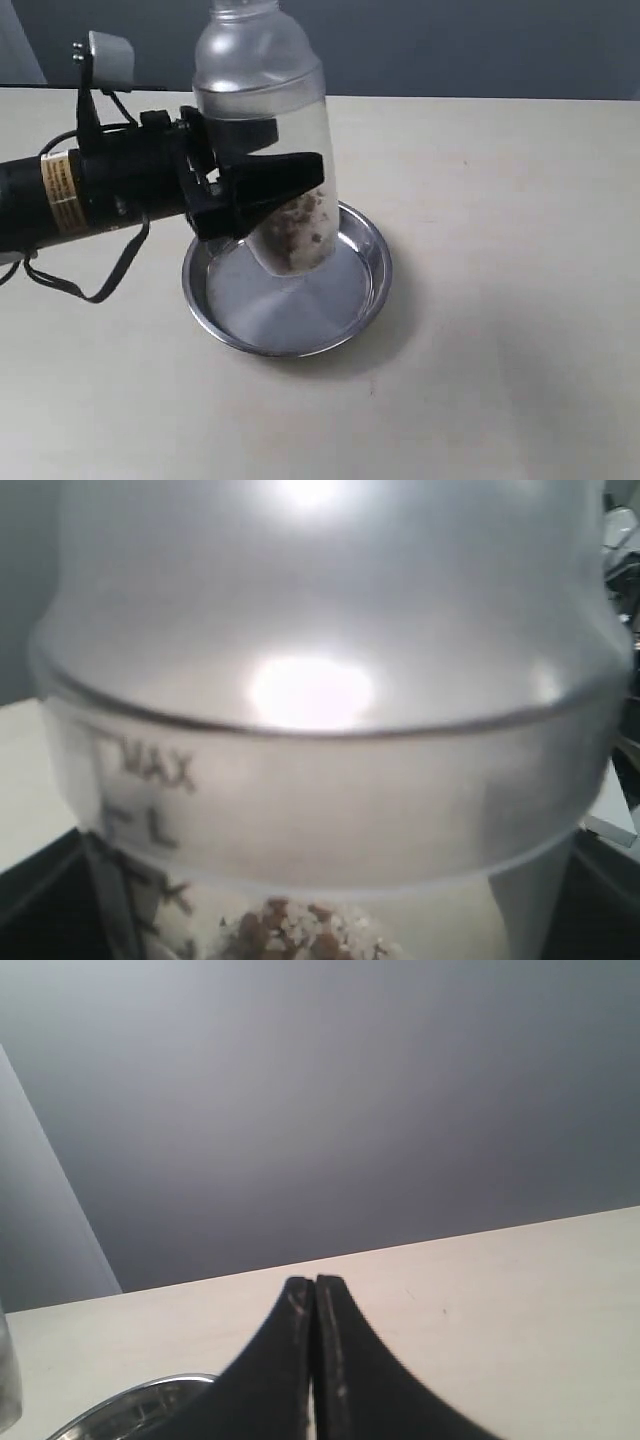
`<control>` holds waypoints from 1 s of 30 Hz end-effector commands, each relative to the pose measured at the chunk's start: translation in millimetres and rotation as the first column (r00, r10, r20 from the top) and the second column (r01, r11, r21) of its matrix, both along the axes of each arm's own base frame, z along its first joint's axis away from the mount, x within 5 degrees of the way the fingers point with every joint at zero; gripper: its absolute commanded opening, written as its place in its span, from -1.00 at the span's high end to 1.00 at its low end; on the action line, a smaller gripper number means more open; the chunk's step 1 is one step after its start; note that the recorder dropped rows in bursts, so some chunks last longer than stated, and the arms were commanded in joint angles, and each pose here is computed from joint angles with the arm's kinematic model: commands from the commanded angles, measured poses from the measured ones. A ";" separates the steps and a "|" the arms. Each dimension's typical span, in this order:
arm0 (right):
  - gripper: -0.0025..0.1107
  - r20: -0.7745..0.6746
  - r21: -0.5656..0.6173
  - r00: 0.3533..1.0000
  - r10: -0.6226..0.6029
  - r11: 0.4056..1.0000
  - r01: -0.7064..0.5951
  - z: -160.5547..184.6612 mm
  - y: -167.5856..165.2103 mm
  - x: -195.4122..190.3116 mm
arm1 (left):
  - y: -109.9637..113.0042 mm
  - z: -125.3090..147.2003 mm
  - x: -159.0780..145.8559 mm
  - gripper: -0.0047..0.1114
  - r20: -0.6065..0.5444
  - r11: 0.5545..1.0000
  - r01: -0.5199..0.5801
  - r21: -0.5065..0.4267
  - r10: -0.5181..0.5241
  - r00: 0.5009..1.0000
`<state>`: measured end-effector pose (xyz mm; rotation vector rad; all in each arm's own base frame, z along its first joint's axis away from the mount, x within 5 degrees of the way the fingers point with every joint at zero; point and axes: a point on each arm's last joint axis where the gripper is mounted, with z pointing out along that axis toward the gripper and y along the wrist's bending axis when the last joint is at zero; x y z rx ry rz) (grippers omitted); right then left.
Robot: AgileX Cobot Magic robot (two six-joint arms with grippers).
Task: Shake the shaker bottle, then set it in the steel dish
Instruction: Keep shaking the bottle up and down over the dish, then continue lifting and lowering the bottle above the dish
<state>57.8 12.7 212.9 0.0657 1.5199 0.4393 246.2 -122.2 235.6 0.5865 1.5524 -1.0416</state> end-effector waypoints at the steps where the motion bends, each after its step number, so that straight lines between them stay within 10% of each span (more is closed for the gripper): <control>1: 0.97 0.004 -0.002 1.000 -0.004 1.000 0.004 -0.2 -0.4 -0.2 | 6.1 3.4 25.6 0.92 0.007 0.978 -0.205 0.049 0.205 0.979; 5: 0.97 0.004 -0.002 1.000 -0.004 1.000 0.004 -0.2 -0.4 -0.2 | 9.3 -5.2 32.8 0.92 -0.148 0.960 -0.253 0.122 0.269 0.952; 8: 0.97 0.005 -0.001 1.000 -0.007 1.000 0.007 -0.1 -0.7 -0.1 | -9.1 4.0 7.9 0.92 -0.027 0.956 -0.130 0.263 0.142 0.990; 12: 0.97 0.004 -0.002 1.000 -0.003 1.000 0.003 -0.3 -0.3 -0.2 | -19.0 8.6 10.4 0.92 0.232 0.815 -0.298 0.497 0.206 0.951; 15: 0.97 0.004 -0.002 1.000 -0.003 1.000 0.003 -0.3 -0.3 -0.2 | -11.2 10.0 15.6 0.92 0.075 0.814 -0.390 0.431 0.399 0.914; 18: 0.97 0.004 -0.002 1.000 -0.004 1.000 0.004 -0.2 -0.4 -0.2 | -30.7 33.1 -14.5 0.92 0.210 0.896 -0.291 0.335 0.230 0.950; 20: 0.97 0.004 -0.002 1.000 -0.004 1.000 0.004 -0.2 -0.4 -0.2 | -11.5 13.4 16.1 0.92 0.037 0.841 -0.464 0.279 0.474 0.880; 24: 0.97 0.004 -0.002 1.000 -0.004 1.000 0.004 -0.2 -0.4 -0.2 | -31.6 28.3 -7.9 0.92 0.070 0.969 -0.187 0.160 0.177 0.982; 27: 0.97 0.004 -0.002 1.000 -0.004 1.000 0.004 -0.2 -0.4 -0.2 | -16.0 -7.4 28.6 0.92 -0.080 0.865 -0.413 0.286 0.451 0.889; 30: 0.97 0.007 -0.001 1.000 -0.012 1.000 0.012 0.1 -1.1 -0.1 | -31.4 10.8 -1.9 0.92 -0.055 0.972 -0.190 0.140 0.199 0.978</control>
